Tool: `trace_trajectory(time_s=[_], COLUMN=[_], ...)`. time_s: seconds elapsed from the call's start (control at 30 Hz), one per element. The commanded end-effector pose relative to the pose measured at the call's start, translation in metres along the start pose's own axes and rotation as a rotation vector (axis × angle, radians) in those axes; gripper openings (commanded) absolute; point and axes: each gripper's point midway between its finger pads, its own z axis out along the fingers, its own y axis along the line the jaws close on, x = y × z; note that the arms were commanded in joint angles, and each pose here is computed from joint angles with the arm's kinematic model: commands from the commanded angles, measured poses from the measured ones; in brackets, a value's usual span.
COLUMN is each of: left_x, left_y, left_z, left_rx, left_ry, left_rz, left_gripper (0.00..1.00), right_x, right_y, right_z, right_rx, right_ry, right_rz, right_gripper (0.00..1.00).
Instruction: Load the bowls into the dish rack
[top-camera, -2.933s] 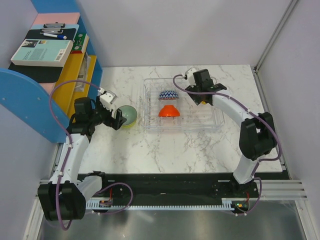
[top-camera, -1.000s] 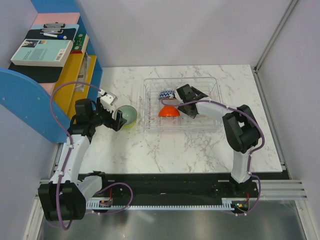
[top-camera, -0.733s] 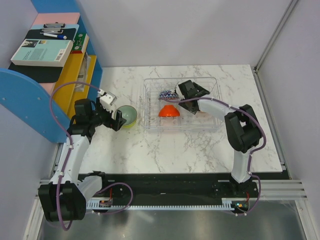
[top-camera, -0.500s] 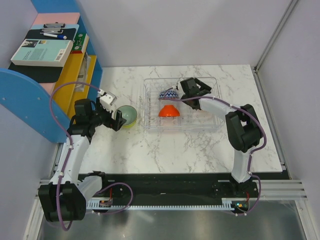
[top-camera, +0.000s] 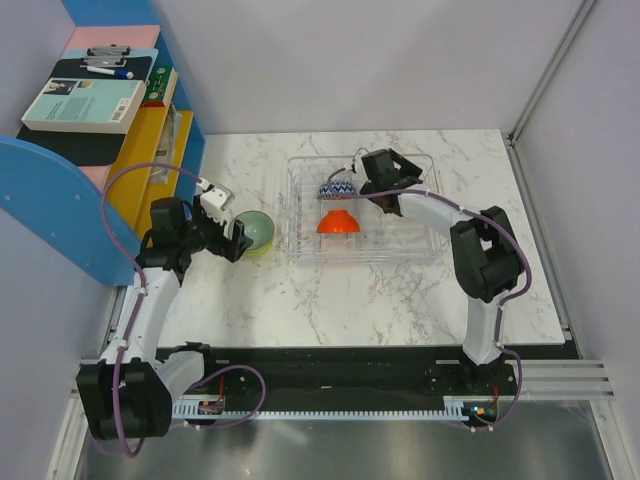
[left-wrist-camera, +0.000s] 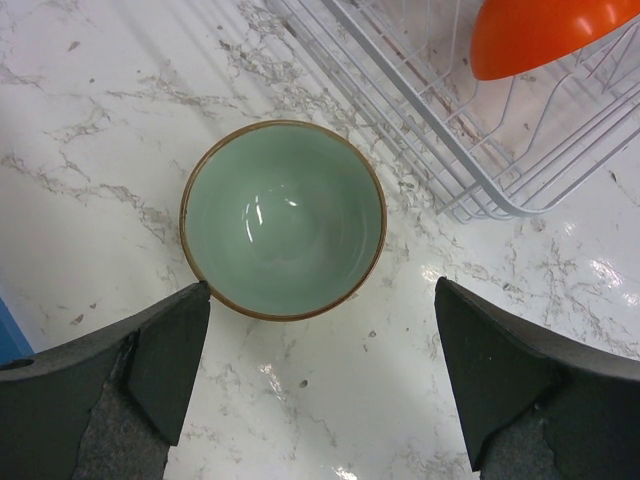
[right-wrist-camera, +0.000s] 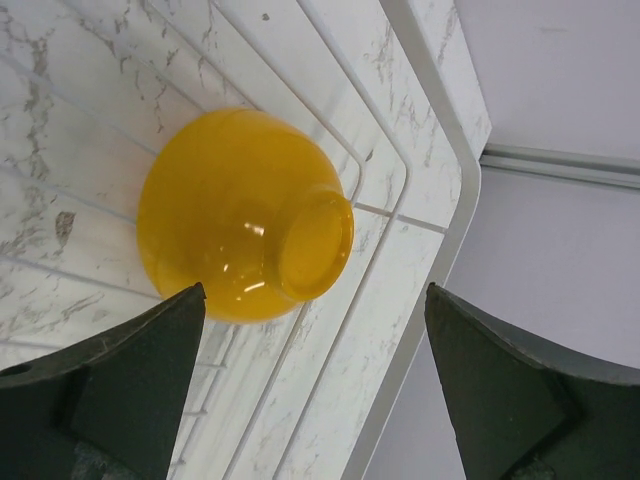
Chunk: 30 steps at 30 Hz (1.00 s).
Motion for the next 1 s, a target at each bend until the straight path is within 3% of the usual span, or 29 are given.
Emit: trace_trajectory(time_s=[0.0,0.17,0.43,0.57,0.6,0.8,0.97], left_x=[0.001,0.017,0.024,0.026,0.021,0.028,0.035], left_y=[0.017,0.042,0.059,0.062,0.062,0.069,0.074], left_z=[0.005,0.013,0.026,0.035,0.037,0.054,0.066], left_rx=[-0.050,-0.146,-0.176,-0.149,-0.140,-0.111,-0.105], left_ry=[0.018,0.103,0.156,0.180,0.175,0.224,0.261], left_rz=[0.023,-0.009,-0.030,-0.043,-0.042,-0.068,-0.079], left_gripper=[1.00,1.00,1.00,0.93,0.87,0.74,0.74], right_x=[-0.027,-0.043,-0.048,-0.051,-0.052,-0.052,-0.050], right_y=[-0.040,-0.052,-0.053,-0.050,-0.049,-0.044,-0.043], right_z=[-0.057,-0.118,-0.174,-0.184,-0.185,-0.189,-0.191], right_rx=[-0.076,-0.245,-0.394,-0.438,-0.443,-0.468,-0.471], right_ry=[-0.127,-0.274,-0.412,-0.441,-0.446,-0.462,-0.467], right_rz=[0.162,0.279,0.350,0.367,0.367,0.368,0.369], right_gripper=[0.98,0.98,0.98,0.98,0.98,0.98,0.98])
